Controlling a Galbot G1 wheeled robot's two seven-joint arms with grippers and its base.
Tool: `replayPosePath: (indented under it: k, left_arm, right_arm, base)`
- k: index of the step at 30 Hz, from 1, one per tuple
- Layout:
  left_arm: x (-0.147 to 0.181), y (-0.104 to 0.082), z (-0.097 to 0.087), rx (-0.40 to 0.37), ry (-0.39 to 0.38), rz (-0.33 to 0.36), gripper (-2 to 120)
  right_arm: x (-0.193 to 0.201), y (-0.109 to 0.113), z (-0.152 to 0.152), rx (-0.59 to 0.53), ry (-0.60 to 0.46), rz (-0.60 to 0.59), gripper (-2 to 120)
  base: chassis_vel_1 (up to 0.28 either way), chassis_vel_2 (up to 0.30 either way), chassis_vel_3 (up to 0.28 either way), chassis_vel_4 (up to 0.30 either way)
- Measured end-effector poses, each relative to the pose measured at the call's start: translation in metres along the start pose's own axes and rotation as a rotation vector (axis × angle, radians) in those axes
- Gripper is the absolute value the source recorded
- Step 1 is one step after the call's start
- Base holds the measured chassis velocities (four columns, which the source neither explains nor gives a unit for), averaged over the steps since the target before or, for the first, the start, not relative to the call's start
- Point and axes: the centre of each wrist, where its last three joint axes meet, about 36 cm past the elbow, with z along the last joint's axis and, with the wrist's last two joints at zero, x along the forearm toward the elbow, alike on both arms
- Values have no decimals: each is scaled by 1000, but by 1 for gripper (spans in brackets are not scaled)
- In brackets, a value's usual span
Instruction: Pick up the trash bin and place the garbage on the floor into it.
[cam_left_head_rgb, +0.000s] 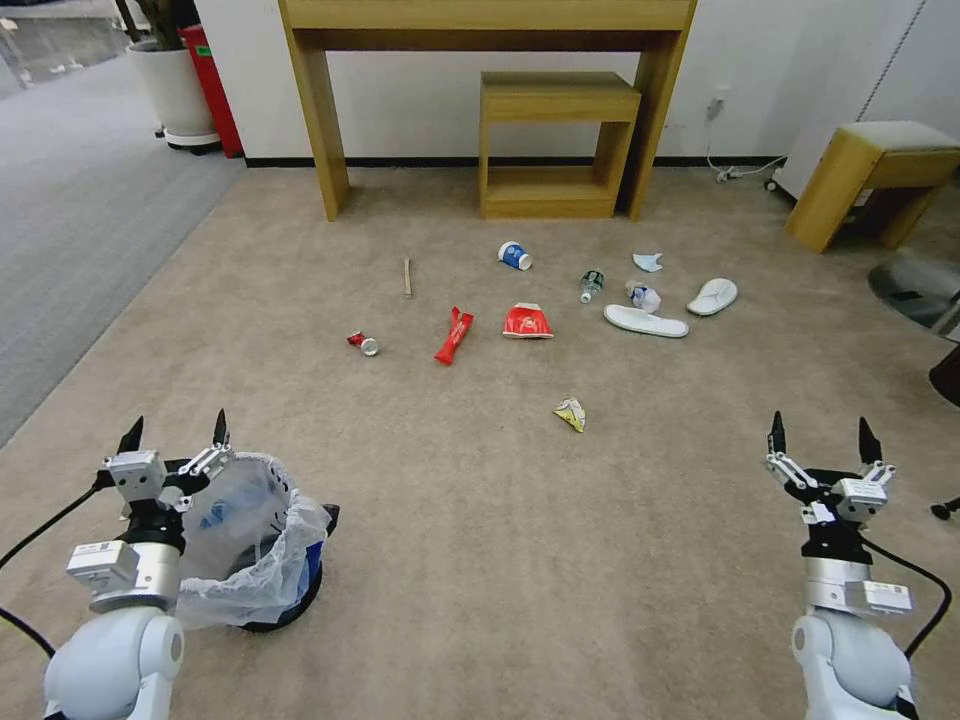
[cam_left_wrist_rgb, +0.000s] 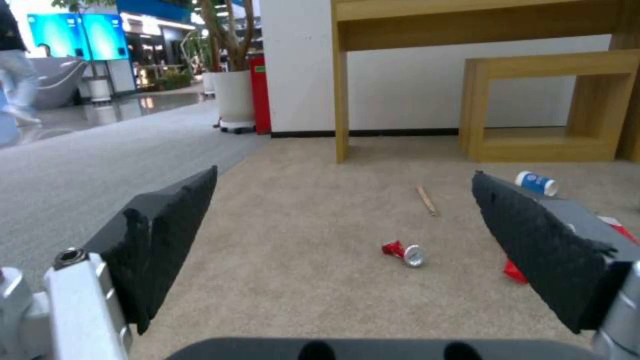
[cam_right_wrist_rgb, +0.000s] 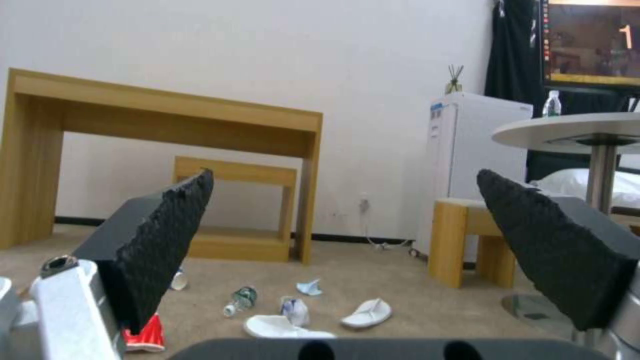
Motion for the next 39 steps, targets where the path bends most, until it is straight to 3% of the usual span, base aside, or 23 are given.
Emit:
replayPosePath:
  k: [39]
  left_arm:
    - [-2, 1, 0, 15, 19, 13, 100]
  right_arm:
    - [-3, -2, 1, 6, -3, 0, 100]
  base:
    - [0, 0, 0, 0]
